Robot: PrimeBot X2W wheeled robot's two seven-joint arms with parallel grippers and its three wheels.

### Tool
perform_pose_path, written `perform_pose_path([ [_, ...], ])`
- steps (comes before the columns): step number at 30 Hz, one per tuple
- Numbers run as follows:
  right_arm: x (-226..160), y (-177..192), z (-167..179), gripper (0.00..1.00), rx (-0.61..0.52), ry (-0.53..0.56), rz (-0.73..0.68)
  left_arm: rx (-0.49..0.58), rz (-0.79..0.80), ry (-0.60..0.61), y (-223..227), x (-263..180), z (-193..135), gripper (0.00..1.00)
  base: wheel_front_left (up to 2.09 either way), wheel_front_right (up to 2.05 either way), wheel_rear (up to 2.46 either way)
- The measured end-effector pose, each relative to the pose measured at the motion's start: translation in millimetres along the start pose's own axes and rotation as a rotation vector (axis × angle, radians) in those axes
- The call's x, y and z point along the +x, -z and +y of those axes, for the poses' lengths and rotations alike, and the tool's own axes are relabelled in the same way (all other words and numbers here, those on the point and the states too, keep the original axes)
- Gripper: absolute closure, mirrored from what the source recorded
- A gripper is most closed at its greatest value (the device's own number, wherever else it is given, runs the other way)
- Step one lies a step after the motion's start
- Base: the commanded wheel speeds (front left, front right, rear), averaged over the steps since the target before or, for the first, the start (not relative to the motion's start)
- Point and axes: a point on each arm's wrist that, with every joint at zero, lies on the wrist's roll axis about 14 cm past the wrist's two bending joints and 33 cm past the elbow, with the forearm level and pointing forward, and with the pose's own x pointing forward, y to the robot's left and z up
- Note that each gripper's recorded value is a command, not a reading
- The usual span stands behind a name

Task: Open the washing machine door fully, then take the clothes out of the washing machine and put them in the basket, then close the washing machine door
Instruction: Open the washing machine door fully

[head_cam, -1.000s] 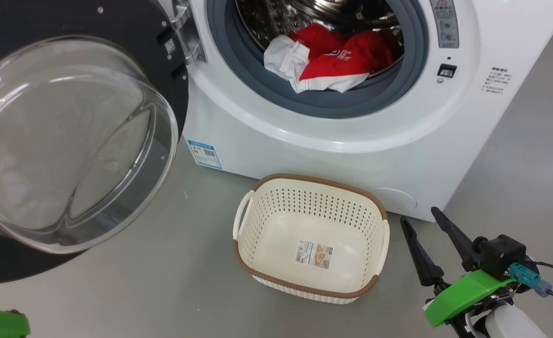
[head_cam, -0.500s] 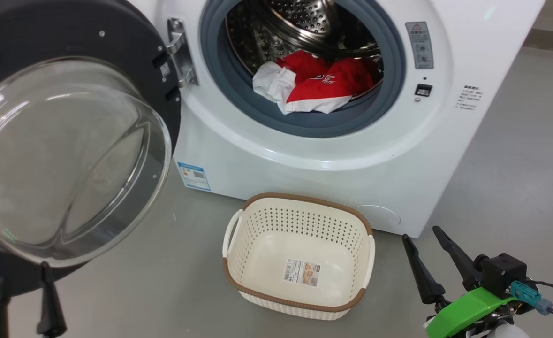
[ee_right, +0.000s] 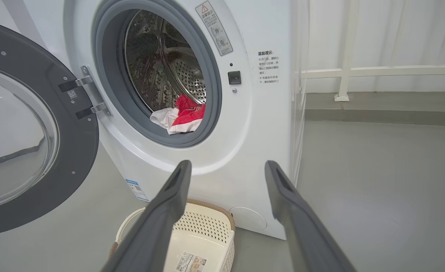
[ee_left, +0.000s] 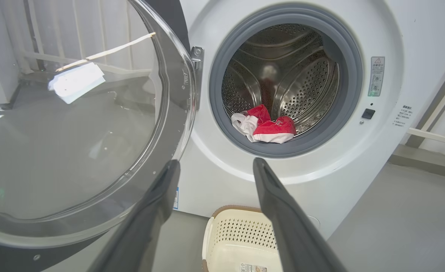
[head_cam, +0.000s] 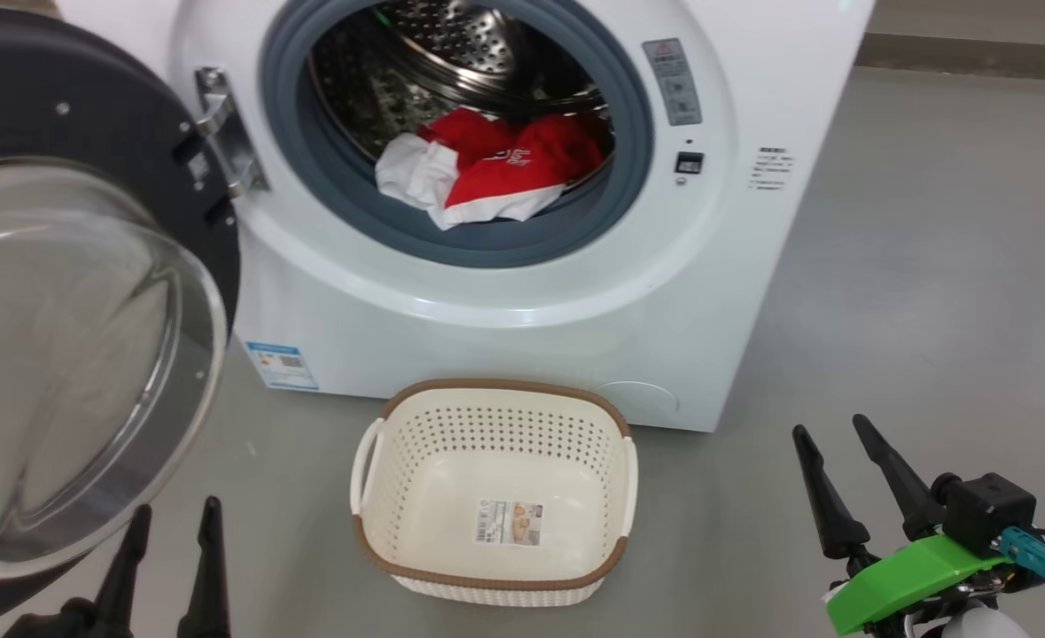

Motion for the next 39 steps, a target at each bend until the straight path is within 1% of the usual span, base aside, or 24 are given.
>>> perform_pose_path([
  [4, -12, -4, -20, 0.00, 0.002, 0.064, -0.015, 0.001, 0.029, 0.074, 9, 5, -22, 0.00, 0.00, 0.00, 0.00],
  [5, -20, -3, -29, 0.00, 0.005, 0.095, -0.014, -0.001, 0.038, 0.110, 12, 9, -34, 0.00, 0.00, 0.00, 0.00],
  [8, -28, -9, -43, 0.00, 0.006, 0.142, -0.033, -0.004, 0.052, 0.154, 18, 14, -49, 0.00, 0.00, 0.00, 0.00],
  [18, -56, -17, -78, 0.00, 0.010, 0.268, -0.065, -0.015, 0.083, 0.282, 31, 28, -95, 0.00, 0.00, 0.00, 0.00],
  [24, -68, -19, -87, 0.00, 0.018, 0.314, -0.078, -0.020, 0.094, 0.342, 36, 31, -117, 0.00, 0.00, 0.00, 0.00],
  [29, -76, -22, -95, 0.00, 0.018, 0.344, -0.089, -0.025, 0.100, 0.378, 38, 32, -130, 0.00, 0.00, 0.00, 0.00],
  [39, -78, -24, -97, 0.00, 0.022, 0.354, -0.098, -0.026, 0.102, 0.390, 39, 32, -133, 0.00, 0.00, 0.00, 0.00],
])
